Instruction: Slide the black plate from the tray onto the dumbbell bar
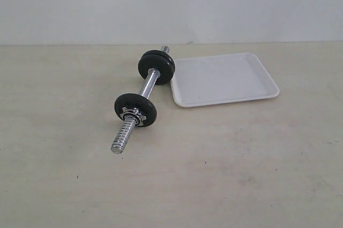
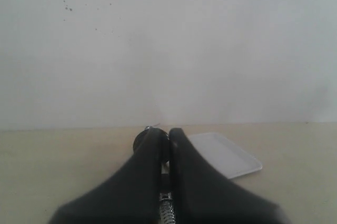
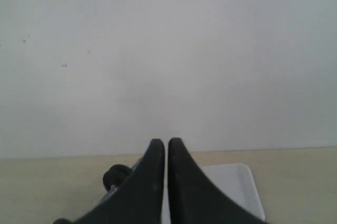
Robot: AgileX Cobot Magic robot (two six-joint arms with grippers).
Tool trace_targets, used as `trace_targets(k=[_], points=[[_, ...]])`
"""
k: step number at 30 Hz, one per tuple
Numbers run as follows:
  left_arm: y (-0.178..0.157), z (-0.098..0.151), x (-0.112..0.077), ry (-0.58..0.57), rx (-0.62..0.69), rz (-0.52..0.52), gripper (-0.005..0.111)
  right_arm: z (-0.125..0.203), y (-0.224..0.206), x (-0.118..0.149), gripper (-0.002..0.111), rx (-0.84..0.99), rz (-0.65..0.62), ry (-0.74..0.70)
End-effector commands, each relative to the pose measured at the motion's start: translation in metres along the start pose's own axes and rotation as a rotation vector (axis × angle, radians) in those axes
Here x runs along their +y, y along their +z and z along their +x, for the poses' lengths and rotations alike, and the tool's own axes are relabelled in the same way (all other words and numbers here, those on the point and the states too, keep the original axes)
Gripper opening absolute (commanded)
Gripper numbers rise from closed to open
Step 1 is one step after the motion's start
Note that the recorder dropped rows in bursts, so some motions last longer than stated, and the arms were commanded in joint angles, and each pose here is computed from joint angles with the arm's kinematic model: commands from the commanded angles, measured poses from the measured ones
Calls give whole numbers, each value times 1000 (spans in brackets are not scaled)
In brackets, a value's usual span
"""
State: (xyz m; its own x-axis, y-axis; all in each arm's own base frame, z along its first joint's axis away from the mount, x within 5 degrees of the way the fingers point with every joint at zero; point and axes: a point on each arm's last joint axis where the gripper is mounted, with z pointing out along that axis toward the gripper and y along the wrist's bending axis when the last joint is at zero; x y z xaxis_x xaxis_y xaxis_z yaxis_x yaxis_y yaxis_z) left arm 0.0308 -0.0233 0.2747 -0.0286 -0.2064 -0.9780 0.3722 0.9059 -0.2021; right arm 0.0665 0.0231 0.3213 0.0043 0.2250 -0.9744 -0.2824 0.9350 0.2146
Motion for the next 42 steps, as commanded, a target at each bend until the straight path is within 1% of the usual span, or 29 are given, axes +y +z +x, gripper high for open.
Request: trace_targets(k=[1,4,8,13,14,16,17,20,21,24,27,29,34,42], points=[[1,4,2,39,-6,-4,4,9,-1,7,0,82,-82,-46],[2,9,2,47,17,-3,4,9,-1,10,0,87,-117,-79],[6,24,6,24,56,-11,4,12,0,11,0,66,-140,-109],[13,54,19,0,83,-66,4,22,3,2,0,46,-73,-91],[14,58,20,-2,89,-74,4,22,3,2,0,46,-73,-91],[15,75,24,-12,135,-85,4,22,3,2,0,47,-71,-67],[15,76,25,-7,141,-87,4,22,3,2,0,48,-72,-65],[15,78,27,53,167,-109,4,22,3,2,0,54,-73,54],[14,79,28,49,169,-116,4,22,3,1,0,47,-65,53],[14,79,31,-12,169,-160,4,22,3,1,0,45,-60,49],[13,79,35,-157,151,-218,4,22,3,2,0,53,-69,49],[13,77,38,-155,129,-243,4,23,3,3,0,63,-83,49],[14,68,37,-152,30,-221,4,25,3,5,0,78,-103,49],[14,67,36,-156,23,-217,4,25,3,5,0,78,-103,49]])
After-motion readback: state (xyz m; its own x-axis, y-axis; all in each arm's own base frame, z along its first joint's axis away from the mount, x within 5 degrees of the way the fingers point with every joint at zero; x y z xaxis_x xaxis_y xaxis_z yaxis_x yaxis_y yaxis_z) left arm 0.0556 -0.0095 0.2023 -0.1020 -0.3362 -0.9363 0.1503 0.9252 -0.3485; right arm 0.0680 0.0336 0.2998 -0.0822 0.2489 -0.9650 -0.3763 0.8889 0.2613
